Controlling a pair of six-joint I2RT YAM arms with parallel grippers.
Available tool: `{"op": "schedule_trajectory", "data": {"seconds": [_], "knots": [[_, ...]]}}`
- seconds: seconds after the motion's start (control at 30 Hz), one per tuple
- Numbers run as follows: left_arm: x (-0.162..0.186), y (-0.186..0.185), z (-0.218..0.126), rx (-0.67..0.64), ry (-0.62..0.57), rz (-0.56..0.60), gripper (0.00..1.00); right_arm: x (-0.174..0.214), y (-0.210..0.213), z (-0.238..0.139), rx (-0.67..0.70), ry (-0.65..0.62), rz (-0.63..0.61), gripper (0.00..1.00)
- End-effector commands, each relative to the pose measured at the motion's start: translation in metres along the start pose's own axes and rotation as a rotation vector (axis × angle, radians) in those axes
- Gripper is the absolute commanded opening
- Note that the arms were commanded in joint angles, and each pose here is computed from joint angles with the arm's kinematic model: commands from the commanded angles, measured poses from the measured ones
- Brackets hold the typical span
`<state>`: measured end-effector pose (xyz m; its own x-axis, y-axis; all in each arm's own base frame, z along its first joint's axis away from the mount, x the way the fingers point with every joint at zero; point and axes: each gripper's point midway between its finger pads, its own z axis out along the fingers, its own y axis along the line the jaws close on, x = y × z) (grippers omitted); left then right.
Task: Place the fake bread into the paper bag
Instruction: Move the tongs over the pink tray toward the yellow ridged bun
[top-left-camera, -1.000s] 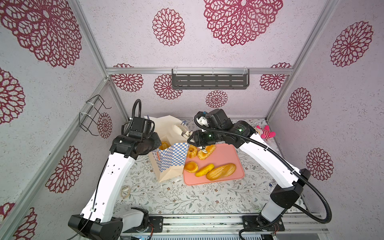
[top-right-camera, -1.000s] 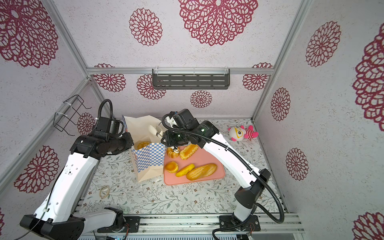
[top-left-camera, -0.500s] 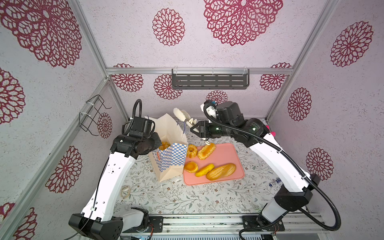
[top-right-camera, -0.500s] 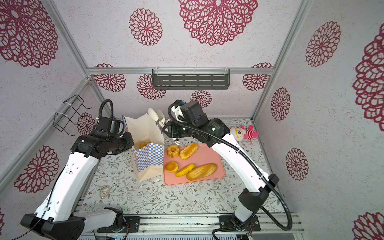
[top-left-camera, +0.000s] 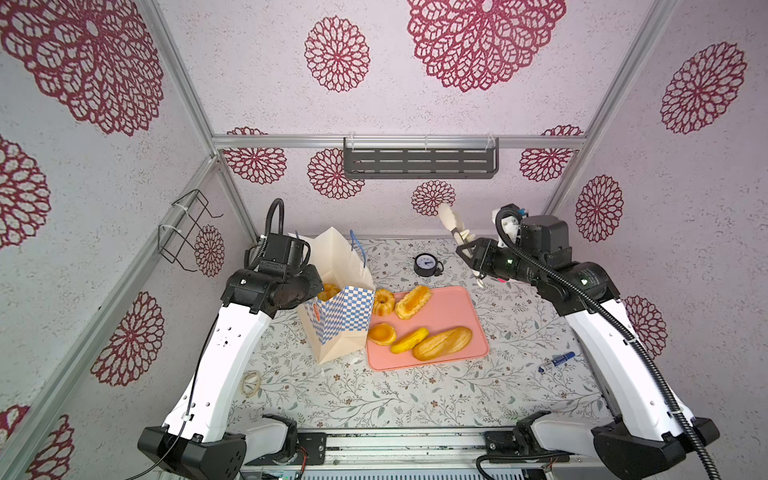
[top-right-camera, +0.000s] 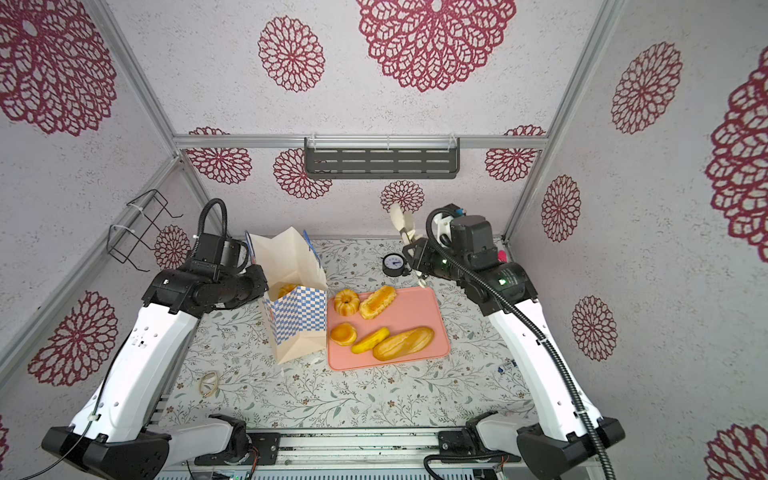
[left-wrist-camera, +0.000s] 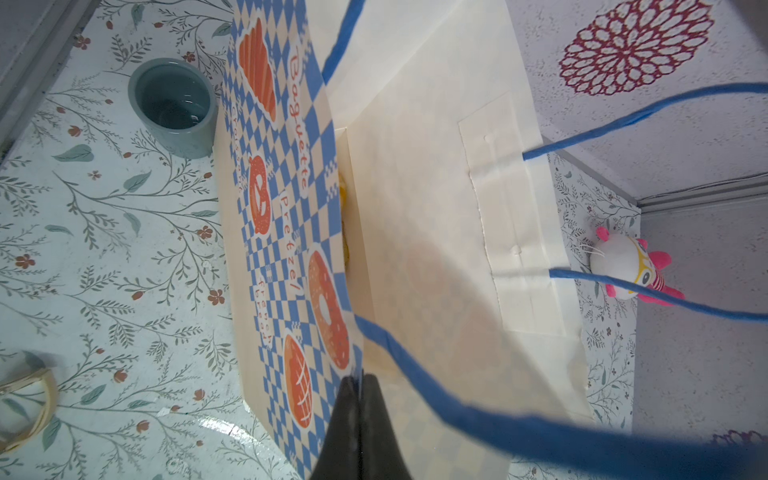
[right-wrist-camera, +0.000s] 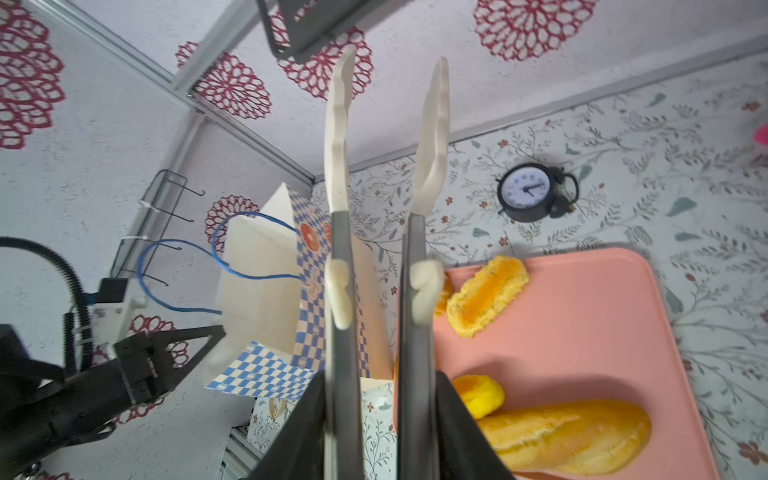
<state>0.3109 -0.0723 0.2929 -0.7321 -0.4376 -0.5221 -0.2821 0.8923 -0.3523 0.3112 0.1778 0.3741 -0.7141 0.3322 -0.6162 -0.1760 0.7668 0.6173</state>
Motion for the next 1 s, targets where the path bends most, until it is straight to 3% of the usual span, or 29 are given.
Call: {"op": "schedule_trajectory", "data": {"seconds": [0.0, 0.3, 0.97], "knots": [[-0.008, -0.007, -0.008, 0.035, -0.031, 0.014, 0.00, 0.013, -0.016, 0.006, -0.022, 0.005, 0.066, 0.38], [-0.003, -0.006, -0.005, 0.032, -0.015, 0.017, 0.00, 0.079, -0.079, 0.044, 0.059, 0.137, 0.199, 0.35], [0.002, -0.003, 0.003, 0.028, -0.006, 0.005, 0.00, 0.117, -0.104, 0.081, 0.094, 0.299, 0.229, 0.39]]}}
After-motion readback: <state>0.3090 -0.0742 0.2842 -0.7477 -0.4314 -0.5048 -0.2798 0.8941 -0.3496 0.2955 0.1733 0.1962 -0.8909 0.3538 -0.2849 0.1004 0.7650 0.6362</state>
